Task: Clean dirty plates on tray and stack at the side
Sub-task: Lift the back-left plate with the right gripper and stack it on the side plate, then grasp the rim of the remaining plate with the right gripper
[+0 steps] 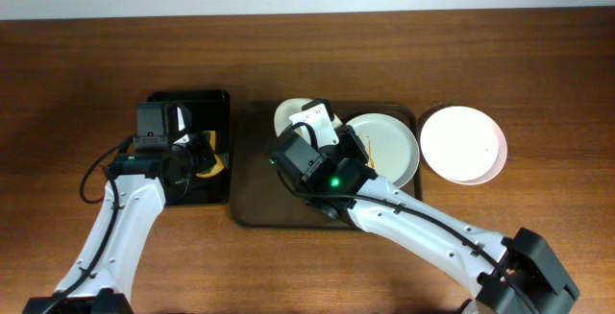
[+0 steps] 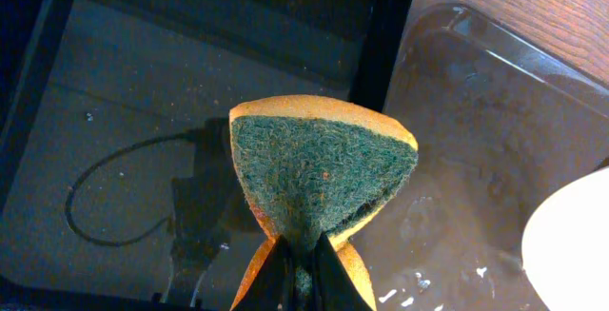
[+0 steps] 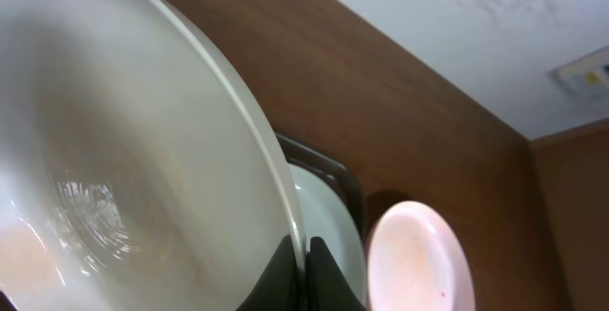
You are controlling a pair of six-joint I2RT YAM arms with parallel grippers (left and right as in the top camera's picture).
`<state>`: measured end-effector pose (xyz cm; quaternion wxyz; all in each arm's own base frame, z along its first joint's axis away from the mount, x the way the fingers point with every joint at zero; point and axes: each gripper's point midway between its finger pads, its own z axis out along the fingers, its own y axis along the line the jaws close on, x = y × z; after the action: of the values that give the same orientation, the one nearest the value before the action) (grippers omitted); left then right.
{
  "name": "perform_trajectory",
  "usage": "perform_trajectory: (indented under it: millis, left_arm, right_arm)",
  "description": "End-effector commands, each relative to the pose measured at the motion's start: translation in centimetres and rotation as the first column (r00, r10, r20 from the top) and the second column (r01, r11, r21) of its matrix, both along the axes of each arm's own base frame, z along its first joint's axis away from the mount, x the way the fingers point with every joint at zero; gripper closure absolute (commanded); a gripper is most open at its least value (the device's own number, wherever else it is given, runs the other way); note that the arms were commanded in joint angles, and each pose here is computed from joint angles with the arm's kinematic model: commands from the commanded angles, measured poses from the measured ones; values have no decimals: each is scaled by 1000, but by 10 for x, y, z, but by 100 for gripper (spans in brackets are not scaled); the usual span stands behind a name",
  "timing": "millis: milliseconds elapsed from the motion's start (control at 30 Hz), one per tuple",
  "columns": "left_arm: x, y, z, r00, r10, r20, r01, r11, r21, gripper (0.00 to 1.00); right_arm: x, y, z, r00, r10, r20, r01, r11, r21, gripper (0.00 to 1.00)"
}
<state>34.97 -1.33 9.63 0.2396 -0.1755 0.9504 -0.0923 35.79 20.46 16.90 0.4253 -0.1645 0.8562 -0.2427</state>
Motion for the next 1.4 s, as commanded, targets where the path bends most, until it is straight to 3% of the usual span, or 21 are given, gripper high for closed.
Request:
perform_trajectory:
  millis: [0, 100, 200, 300, 367, 467, 567, 767, 833, 900, 933, 967, 1000, 1067, 1200, 1367]
  left_arm:
    - [0, 3, 6, 1000, -7, 21, 7, 1000, 15, 100]
    - [0, 2, 6, 1000, -7, 18, 7, 1000, 15, 100]
    - [0, 2, 6, 1000, -7, 18, 7, 1000, 15, 100]
    - [0, 3, 6, 1000, -7, 19, 7, 1000, 15, 100]
    - [0, 3, 6, 1000, -7, 19, 7, 1000, 15, 100]
    - [0, 3, 6, 1000, -7, 19, 7, 1000, 15, 100]
    - [0, 3, 6, 1000, -7, 19, 7, 1000, 15, 100]
    - [0, 3, 6, 1000, -7, 19, 7, 1000, 15, 100]
    - [0, 2, 6, 1000, -7, 18, 7, 1000, 15, 100]
    - [0, 3, 6, 1000, -7, 19, 7, 1000, 15, 100]
    - [0, 3, 6, 1000, -7, 19, 7, 1000, 15, 100]
    - [0, 3, 6, 1000, -7, 19, 6, 1000, 15, 100]
    - [0, 3, 6, 1000, -7, 19, 7, 1000, 15, 100]
    - [0, 2, 6, 1000, -7, 18, 7, 1000, 15, 100]
    - [0, 3, 6, 1000, -7, 18, 7, 1000, 15, 100]
    - [0, 3, 6, 1000, -7, 19, 7, 1000, 15, 100]
  right_arm:
    - [5, -5, 31, 995, -41, 95, 40, 999, 18, 96]
    - [7, -10, 30, 992, -78, 103, 72, 995, 63, 96]
    - [17, -33, 23, 984, -173, 48, 160, 964, 212, 96]
    - [27, -81, 12, 951, -288, -116, 309, 847, 433, 96]
    - [32, -113, 5, 923, -321, -212, 385, 774, 503, 96]
    - [19, -201, -22, 775, -467, -426, 631, 545, 551, 96]
    - [2, -267, -34, 650, -571, -501, 753, 395, 526, 96]
    - [-22, -329, -61, 483, -663, -572, 861, 241, 448, 96]
    - [-23, -336, -64, 470, -671, -573, 866, 225, 446, 95]
    - [-20, -329, -65, 497, -640, -586, 855, 244, 458, 71]
    - [-14, -310, -66, 579, -532, -618, 813, 322, 484, 59]
    - [-10, -292, -66, 636, -430, -641, 772, 371, 516, 57]
    - [-8, -270, -66, 683, -314, -659, 724, 410, 555, 56]
    - [-12, -237, -65, 707, -180, -684, 678, 448, 583, 55]
    - [-22, -197, -71, 686, -95, -721, 653, 516, 554, 52]
    - [-47, -171, -99, 618, -70, -783, 695, 515, 502, 53]
